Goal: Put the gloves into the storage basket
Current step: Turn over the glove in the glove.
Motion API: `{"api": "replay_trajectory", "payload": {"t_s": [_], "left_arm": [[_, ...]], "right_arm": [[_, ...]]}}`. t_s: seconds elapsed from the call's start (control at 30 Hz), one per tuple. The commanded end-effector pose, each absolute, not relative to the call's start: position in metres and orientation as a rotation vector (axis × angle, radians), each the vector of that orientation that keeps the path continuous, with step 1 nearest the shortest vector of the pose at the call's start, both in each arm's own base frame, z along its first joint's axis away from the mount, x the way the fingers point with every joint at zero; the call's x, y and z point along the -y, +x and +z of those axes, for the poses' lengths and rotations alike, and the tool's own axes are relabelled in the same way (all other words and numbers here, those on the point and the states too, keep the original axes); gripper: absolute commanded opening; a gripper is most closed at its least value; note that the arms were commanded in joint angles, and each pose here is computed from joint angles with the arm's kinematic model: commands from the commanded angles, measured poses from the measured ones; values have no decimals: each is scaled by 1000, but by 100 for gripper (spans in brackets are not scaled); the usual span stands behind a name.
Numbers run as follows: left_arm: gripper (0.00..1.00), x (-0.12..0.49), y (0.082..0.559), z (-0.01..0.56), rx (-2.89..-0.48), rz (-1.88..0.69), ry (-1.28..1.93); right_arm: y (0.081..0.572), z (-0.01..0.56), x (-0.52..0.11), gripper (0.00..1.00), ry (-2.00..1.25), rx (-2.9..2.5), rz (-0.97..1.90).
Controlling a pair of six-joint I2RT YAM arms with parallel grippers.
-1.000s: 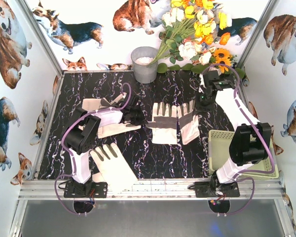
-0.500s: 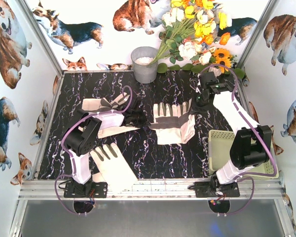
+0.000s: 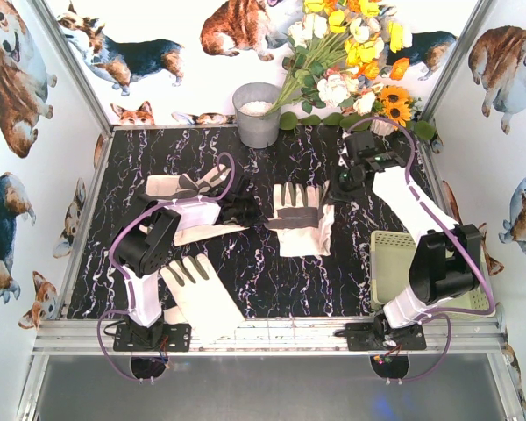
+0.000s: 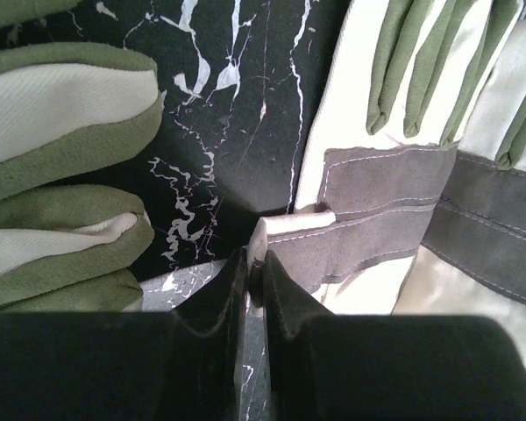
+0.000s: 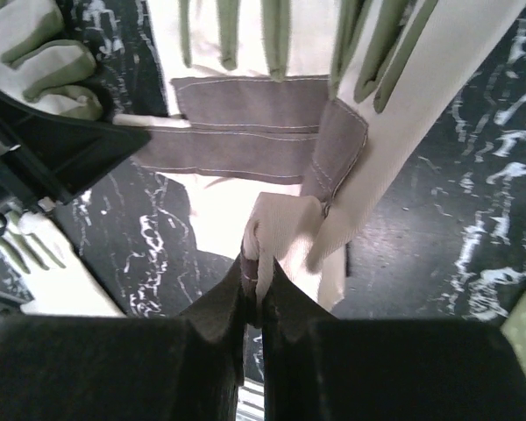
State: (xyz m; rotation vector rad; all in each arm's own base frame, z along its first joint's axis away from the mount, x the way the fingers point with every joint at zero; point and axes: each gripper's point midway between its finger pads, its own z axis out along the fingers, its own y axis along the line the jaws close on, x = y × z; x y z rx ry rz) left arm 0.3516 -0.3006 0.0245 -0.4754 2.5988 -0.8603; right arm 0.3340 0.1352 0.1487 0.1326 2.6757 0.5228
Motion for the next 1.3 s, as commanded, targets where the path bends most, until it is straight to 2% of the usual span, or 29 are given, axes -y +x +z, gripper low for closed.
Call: {"api": "replay_trajectory", "payload": {"t_s": [0.0, 0.43, 1.27], "left_arm": [[0, 306, 353, 37, -2560, -890, -458], [0, 308, 353, 37, -2554, -905, -459], [0, 311, 353, 37, -2556, -920, -464]], "right_arm": [[342, 165, -167, 0, 138, -2583, 688], [339, 131, -220, 0, 184, -2651, 920], [347, 84, -272, 0, -85, -2721, 980]]}}
